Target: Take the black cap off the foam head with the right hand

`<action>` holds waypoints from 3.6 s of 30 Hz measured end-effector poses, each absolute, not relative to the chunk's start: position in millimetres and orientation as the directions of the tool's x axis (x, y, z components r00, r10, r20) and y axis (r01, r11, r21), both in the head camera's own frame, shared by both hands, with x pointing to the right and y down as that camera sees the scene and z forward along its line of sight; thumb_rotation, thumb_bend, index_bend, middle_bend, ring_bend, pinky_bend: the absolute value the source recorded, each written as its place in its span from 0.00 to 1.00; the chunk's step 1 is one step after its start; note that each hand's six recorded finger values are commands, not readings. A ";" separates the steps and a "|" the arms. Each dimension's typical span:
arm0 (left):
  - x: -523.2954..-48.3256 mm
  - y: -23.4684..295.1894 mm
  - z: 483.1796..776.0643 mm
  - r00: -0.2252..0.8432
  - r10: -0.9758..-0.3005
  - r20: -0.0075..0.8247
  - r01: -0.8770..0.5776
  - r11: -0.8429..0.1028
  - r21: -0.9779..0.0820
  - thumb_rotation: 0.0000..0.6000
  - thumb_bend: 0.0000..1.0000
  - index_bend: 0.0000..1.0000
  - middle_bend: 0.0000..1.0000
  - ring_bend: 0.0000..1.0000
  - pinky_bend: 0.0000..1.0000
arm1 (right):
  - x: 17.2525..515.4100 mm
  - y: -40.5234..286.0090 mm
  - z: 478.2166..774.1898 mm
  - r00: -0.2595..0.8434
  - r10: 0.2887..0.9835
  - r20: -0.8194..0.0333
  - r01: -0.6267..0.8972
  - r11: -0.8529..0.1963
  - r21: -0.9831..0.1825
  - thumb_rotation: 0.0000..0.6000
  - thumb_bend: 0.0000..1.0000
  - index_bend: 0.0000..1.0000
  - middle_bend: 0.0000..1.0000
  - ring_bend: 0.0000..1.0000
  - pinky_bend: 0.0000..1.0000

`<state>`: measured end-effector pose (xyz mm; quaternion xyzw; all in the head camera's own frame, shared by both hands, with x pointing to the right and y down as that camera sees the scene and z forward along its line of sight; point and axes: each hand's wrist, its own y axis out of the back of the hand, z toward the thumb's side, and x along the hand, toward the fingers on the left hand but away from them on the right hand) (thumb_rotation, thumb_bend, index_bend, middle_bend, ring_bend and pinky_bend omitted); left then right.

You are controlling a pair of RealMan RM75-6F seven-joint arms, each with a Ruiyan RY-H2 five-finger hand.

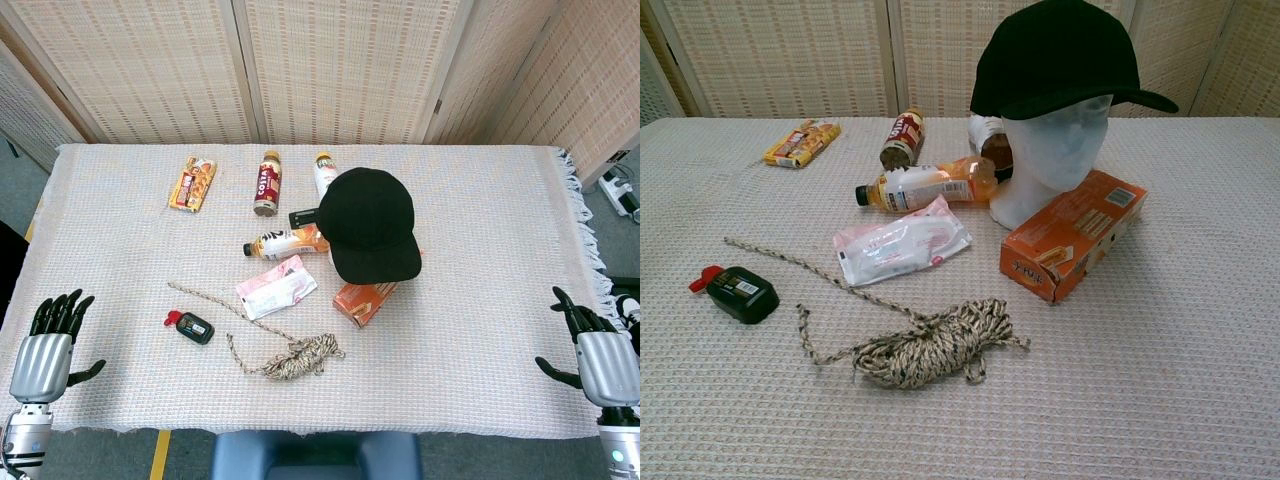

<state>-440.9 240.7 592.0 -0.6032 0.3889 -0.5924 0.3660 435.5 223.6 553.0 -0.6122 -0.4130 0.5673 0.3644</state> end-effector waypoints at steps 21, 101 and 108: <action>-442.1 242.7 592.0 -0.007 -0.903 0.430 -0.041 -0.430 -0.902 1.00 0.13 0.15 0.08 0.07 0.07 | 421.0 222.5 558.1 0.073 0.920 -0.384 0.098 -0.390 -0.916 1.00 0.03 0.17 0.47 0.43 0.54; -443.6 243.8 591.8 0.004 -0.892 0.451 -0.053 -0.451 -0.891 1.00 0.13 0.14 0.07 0.07 0.07 | 285.2 12.0 614.3 0.104 0.987 -0.123 0.430 -0.156 -0.889 1.00 0.86 0.69 0.96 1.00 1.00; -441.9 242.2 592.1 0.007 -0.892 0.452 -0.048 -0.452 -0.891 1.00 0.13 0.14 0.07 0.07 0.07 | 305.7 -13.0 617.1 0.080 0.988 -0.133 0.328 -0.152 -0.932 1.00 0.87 0.69 0.96 1.00 1.00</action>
